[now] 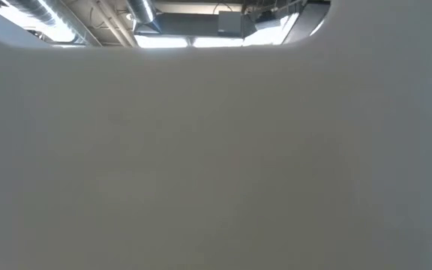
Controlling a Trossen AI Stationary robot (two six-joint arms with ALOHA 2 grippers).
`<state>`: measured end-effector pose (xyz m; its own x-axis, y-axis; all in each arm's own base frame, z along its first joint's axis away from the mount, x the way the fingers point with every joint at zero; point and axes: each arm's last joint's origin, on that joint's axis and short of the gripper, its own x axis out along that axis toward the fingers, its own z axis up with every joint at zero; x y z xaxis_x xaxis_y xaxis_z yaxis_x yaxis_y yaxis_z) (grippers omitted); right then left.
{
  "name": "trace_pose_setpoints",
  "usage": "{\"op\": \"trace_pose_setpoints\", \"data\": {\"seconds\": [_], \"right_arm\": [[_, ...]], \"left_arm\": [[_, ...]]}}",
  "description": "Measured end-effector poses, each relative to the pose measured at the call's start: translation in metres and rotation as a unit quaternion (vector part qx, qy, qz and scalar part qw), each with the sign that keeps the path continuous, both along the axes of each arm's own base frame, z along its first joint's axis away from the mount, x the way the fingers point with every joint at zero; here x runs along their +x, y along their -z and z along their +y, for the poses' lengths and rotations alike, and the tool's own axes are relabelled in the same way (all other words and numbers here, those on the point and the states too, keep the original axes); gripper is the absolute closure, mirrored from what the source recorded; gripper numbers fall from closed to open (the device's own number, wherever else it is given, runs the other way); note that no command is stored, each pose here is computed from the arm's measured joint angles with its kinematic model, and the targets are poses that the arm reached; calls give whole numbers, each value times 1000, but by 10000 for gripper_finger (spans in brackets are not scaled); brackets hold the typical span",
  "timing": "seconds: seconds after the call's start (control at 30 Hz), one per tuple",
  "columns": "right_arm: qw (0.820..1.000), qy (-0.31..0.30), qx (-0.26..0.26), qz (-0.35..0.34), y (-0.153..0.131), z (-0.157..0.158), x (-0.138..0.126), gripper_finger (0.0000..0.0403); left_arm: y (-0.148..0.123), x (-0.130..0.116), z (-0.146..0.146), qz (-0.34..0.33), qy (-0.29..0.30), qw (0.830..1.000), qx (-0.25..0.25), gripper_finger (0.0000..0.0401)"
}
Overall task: Sort Maruchan noodles
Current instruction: Put the bottom right black noodle pack into the right white bin
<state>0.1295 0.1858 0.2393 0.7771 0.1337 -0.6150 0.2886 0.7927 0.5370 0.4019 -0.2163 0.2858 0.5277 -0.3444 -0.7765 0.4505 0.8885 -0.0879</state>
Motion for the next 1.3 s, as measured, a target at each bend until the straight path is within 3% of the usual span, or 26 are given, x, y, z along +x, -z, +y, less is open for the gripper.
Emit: {"op": "trace_pose_setpoints", "data": {"seconds": [0.23,0.5,0.73,1.13,1.3], "right_arm": [[989,3,-125,73,-36,-30,-17,331],[953,25,-248,173,-28,-57,-34,331],[939,38,-285,188,4,-64,-38,331],[923,29,-324,206,33,-73,-43,331],[927,12,-305,219,44,-71,-44,331]], "left_arm": [[-5,-37,4,-27,12,999,-30,113],[20,-78,46,-121,-18,988,-93,113],[37,-95,71,-167,-55,975,-133,113],[36,-98,64,-180,-52,970,-154,113],[36,-98,64,-180,-53,970,-157,113]]}}
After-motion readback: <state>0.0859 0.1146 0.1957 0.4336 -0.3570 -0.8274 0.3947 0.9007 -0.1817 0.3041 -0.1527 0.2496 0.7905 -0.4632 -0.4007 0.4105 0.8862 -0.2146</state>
